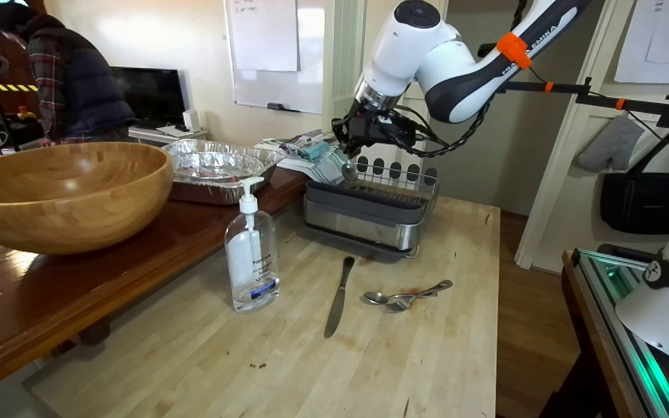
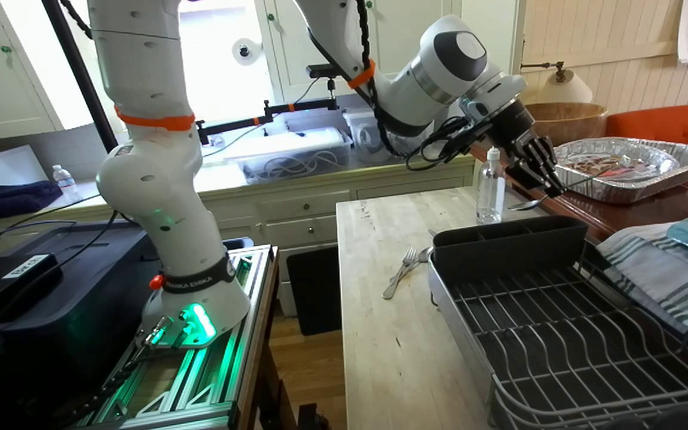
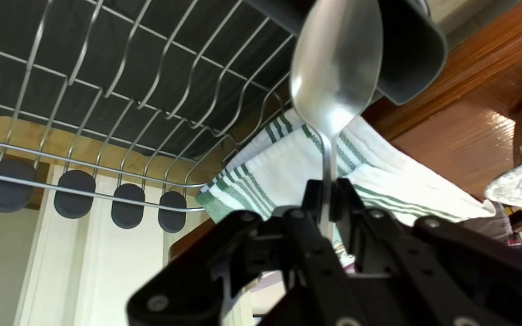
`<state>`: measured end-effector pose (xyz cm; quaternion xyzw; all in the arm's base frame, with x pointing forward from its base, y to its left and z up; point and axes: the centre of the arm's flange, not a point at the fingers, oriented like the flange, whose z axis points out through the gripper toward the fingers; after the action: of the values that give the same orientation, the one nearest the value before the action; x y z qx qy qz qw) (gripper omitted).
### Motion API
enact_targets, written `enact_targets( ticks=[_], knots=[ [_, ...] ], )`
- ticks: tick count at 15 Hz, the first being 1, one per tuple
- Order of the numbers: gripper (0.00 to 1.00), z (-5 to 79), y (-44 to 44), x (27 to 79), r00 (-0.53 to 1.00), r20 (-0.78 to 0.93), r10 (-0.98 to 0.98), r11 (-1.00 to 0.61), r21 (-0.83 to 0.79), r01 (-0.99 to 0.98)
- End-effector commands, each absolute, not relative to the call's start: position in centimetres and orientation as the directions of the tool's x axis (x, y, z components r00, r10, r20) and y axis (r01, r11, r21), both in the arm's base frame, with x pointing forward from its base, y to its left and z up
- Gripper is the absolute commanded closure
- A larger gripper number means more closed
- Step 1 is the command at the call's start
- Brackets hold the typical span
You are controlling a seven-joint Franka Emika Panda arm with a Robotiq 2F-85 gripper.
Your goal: Move the spoon next to the knife to the grey object on the plate rack
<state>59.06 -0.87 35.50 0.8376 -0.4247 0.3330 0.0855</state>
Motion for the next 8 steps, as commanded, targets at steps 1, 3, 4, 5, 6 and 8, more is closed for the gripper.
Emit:
enact_targets(
  ticks=[1,3,4,5,6,8],
  knots=[
    [0.97,34.35,-0.96,60.35,0.387,0.661,-0.643,-0.602,-0.123,-0.789],
    [0.97,34.05,-0.91,60.74,0.383,0.671,-0.634,-0.6,-0.115,-0.792],
    [0.97,33.9,-0.84,60.91,0.381,0.677,-0.63,-0.599,-0.111,-0.793],
    [0.97,33.76,-0.76,61.05,0.38,0.682,-0.625,-0.6,-0.107,-0.793],
    [0.97,33.68,-0.67,61.19,0.381,0.686,-0.62,-0.601,-0.104,-0.793],
    [0.97,33.39,-0.38,61.32,0.383,0.694,-0.61,-0.602,-0.092,-0.793]
  ],
)
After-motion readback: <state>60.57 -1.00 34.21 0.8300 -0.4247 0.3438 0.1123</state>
